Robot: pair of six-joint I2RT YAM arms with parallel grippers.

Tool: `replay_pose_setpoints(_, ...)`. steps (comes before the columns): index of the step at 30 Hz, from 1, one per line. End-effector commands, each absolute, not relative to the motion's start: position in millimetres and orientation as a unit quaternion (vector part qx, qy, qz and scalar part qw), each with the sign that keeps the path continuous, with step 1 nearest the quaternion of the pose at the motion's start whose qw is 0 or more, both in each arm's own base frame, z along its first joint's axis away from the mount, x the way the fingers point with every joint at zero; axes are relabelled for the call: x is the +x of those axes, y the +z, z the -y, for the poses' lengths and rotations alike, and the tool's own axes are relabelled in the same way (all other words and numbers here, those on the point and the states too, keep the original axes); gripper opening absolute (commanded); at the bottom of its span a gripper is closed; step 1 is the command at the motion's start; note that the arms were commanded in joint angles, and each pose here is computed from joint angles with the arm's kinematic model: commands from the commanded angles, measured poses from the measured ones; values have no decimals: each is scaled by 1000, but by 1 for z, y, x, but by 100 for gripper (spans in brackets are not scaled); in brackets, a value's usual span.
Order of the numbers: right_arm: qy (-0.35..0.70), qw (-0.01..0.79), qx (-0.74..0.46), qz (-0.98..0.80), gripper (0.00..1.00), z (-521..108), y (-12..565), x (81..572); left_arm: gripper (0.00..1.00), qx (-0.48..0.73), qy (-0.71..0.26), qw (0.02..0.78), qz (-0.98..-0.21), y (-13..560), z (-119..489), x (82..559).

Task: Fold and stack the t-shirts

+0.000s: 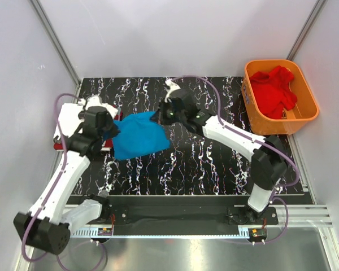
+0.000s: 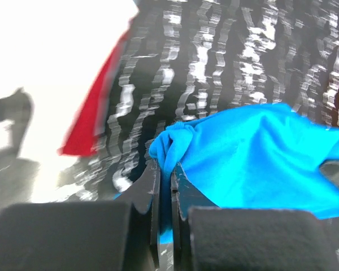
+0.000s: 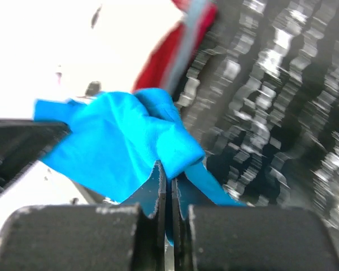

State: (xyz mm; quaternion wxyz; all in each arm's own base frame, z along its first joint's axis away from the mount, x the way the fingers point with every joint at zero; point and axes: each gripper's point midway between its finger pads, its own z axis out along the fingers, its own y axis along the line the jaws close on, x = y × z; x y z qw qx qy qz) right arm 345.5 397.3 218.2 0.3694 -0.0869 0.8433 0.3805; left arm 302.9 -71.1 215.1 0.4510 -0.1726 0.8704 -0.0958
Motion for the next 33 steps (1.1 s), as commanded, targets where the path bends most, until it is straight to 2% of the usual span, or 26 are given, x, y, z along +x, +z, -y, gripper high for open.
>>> replay_pose_setpoints(1, 418, 387, -136, -811, 0, -443, 261, 329, 0, -196, -41, 469, -860, 246, 34, 274)
replay_pose_setpoints(14, 499, 379, -204, -752, 0, -596, 292, 309, 0, -345, 156, 488, -786, 295, -96, 235)
replay_pose_setpoints(18, 526, 374, -197, -738, 0, -631, 291, 303, 0, -375, 194, 487, -765, 311, -133, 239)
replay_pose_setpoints(19, 522, 370, -193, -744, 0, -640, 273, 305, 0, -390, 209, 479, -758, 310, -147, 239)
replay_pose_setpoints(20, 535, 379, -189, -731, 0, -644, 286, 305, 0, -388, 212, 479, -758, 312, -153, 242)
replay_pose_setpoints(25, 549, 402, -149, -717, 0, -659, 278, 316, 0, -417, 213, 480, -742, 321, -192, 265)
replay_pose_setpoints(28, 548, 423, -132, -709, 0, -666, 265, 328, 0, -424, 190, 481, -743, 316, -203, 285)
replay_pose_setpoints(33, 538, 481, -107, -683, 0, -665, 277, 353, 0, -418, 141, 486, -755, 316, -207, 327)
